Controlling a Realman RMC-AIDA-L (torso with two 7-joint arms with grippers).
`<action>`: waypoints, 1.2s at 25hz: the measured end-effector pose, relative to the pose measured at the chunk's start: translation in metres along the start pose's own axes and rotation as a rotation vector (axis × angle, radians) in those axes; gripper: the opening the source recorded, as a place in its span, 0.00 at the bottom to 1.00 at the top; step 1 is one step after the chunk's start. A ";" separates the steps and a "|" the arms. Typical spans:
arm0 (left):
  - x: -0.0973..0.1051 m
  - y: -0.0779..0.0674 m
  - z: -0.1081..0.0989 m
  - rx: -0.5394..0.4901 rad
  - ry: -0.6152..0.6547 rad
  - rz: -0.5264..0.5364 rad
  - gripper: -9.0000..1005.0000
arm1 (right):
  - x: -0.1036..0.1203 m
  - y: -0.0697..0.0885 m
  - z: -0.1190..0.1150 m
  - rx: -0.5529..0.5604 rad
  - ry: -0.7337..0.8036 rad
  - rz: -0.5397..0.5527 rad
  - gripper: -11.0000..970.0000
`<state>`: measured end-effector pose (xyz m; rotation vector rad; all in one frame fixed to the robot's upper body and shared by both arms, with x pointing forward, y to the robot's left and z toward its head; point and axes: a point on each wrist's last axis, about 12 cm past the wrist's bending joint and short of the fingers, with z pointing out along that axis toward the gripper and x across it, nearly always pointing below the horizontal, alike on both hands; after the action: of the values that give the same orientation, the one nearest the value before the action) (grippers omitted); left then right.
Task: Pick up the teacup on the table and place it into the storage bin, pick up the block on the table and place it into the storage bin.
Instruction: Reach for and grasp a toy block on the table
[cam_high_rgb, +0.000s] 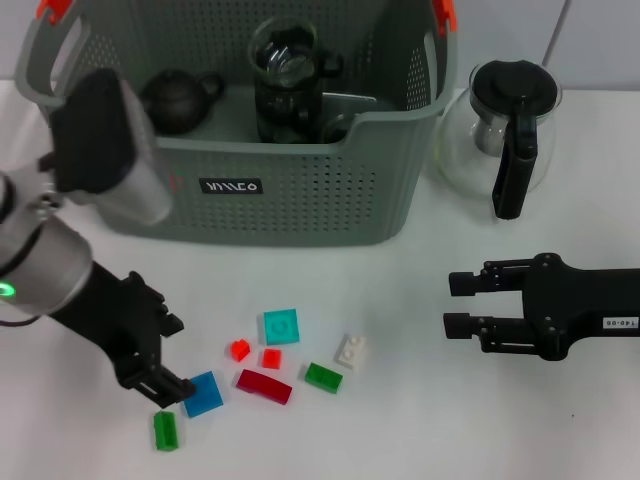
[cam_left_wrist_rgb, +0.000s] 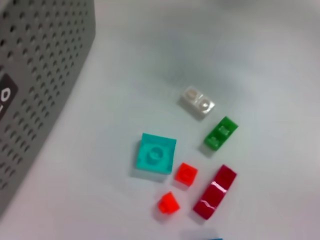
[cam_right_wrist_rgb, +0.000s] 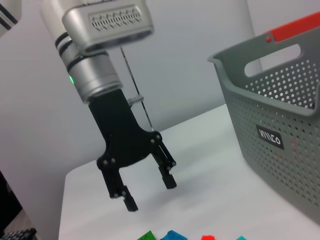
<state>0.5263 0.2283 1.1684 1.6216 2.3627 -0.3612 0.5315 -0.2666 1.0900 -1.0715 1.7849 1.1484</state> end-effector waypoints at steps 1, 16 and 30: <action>-0.003 -0.001 0.003 -0.010 0.013 0.004 0.76 | 0.000 0.000 0.000 0.000 0.000 0.000 0.62; -0.030 -0.014 0.043 -0.071 0.119 0.050 0.75 | 0.000 -0.001 0.000 0.010 0.002 -0.002 0.62; -0.034 -0.013 0.057 -0.119 0.170 0.060 0.74 | -0.001 -0.002 0.000 0.010 0.003 -0.008 0.62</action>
<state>0.5300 0.1747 1.1279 1.7240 2.3981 -0.0717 0.5339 -0.2665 1.0904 -1.0738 1.7857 1.1321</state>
